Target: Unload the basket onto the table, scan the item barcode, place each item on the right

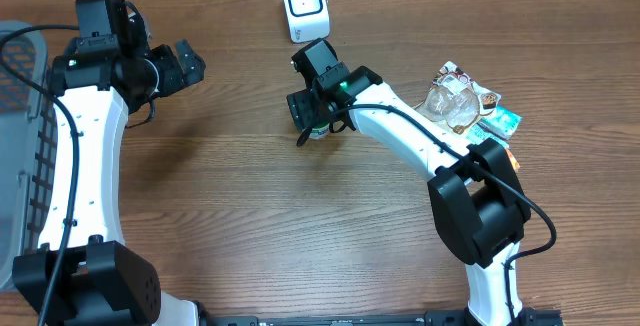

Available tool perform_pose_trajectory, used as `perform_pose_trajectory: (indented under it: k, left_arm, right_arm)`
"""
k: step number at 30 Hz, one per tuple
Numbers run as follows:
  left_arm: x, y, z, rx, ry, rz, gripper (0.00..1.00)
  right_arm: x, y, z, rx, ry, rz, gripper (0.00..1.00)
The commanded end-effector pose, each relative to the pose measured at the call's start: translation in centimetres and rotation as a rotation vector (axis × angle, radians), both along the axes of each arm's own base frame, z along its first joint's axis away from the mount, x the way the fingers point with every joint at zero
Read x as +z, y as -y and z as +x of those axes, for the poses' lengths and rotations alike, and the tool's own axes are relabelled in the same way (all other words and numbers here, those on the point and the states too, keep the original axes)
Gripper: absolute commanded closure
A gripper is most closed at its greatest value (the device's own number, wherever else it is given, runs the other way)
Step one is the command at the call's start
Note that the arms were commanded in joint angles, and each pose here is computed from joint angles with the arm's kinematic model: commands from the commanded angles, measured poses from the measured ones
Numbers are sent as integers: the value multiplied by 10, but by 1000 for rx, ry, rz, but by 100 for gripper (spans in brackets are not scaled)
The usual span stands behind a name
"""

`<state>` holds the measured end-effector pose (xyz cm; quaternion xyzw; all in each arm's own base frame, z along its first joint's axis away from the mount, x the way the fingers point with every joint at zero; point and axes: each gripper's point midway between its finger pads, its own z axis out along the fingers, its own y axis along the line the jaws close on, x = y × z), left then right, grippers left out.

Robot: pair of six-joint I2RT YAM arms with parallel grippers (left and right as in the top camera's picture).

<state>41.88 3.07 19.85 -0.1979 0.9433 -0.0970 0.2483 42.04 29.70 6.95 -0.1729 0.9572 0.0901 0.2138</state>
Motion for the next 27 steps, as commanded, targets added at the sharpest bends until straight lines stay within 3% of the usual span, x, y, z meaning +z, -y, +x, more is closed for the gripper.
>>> perform_pose_trajectory:
  k: [1, 7, 17, 27]
  left_arm:
    - [1, -2, 2, 7, 4, 5, 0]
    - [1, -2, 2, 7, 4, 5, 0]
    - [1, -2, 2, 7, 4, 5, 0]
    - [1, -2, 2, 7, 4, 5, 0]
  right_arm:
    - [-3, -4, 9, -21, 0, 19, 23]
    - [-13, -3, 7, -20, -19, 5, 24]
    - [1, 1, 7, -22, -10, 10, 47]
    - [71, -4, -5, 14, 41, 135, 45]
